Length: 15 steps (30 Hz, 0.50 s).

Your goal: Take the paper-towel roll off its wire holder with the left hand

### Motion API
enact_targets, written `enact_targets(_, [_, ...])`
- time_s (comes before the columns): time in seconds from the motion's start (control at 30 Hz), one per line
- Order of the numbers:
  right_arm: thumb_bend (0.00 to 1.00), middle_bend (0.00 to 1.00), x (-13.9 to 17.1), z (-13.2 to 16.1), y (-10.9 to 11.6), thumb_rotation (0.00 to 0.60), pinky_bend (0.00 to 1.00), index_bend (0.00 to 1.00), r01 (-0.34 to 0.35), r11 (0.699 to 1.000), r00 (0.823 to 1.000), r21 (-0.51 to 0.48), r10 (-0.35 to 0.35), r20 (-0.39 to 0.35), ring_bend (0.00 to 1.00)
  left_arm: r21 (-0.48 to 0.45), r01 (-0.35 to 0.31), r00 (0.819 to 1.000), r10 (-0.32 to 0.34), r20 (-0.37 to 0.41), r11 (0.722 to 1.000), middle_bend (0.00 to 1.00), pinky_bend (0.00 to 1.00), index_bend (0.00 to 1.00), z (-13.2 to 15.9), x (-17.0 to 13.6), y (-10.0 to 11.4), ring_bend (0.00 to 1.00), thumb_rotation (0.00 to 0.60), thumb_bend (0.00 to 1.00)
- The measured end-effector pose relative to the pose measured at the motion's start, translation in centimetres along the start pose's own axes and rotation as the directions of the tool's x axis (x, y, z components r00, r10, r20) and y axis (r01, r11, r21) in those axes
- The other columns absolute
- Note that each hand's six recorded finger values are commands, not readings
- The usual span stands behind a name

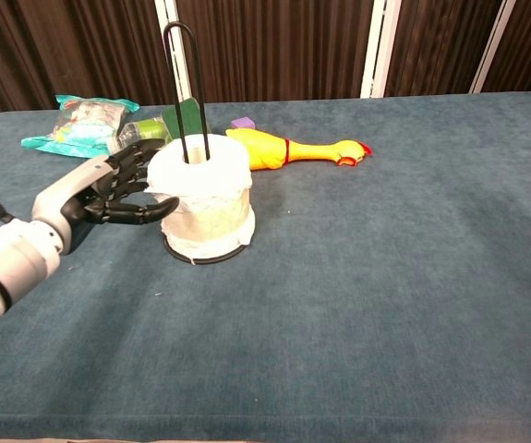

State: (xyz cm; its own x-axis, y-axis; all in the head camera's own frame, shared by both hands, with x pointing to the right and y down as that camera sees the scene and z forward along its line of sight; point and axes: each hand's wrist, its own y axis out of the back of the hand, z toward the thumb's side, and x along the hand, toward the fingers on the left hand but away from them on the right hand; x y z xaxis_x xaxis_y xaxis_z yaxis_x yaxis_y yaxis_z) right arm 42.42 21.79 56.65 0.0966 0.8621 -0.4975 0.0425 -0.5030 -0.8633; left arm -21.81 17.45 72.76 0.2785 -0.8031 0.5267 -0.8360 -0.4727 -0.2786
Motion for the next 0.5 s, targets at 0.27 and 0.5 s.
enact_targets(0.27, [0.05, 0.00, 0.1, -0.2, 0.2, 0.600, 0.00, 0.00, -0.002, 1.000, 1.000, -0.006, 0.002, -0.003, 0.00, -0.007, 0.007, 1.000, -0.007, -0.011, 1.000, 0.00, 0.04, 0.00, 0.9, 1.6, -0.7, 0.00, 0.600, 0.33])
enact_targets(0.5, [0.05, 0.00, 0.1, -0.3, 0.3, 0.600, 0.00, 0.00, -0.002, 1.000, 1.000, -0.013, 0.001, -0.008, 0.00, 0.018, 0.032, 0.999, -0.032, -0.020, 0.999, 0.00, 0.20, 0.00, 1.4, 2.3, -1.4, 0.03, 0.600, 0.33])
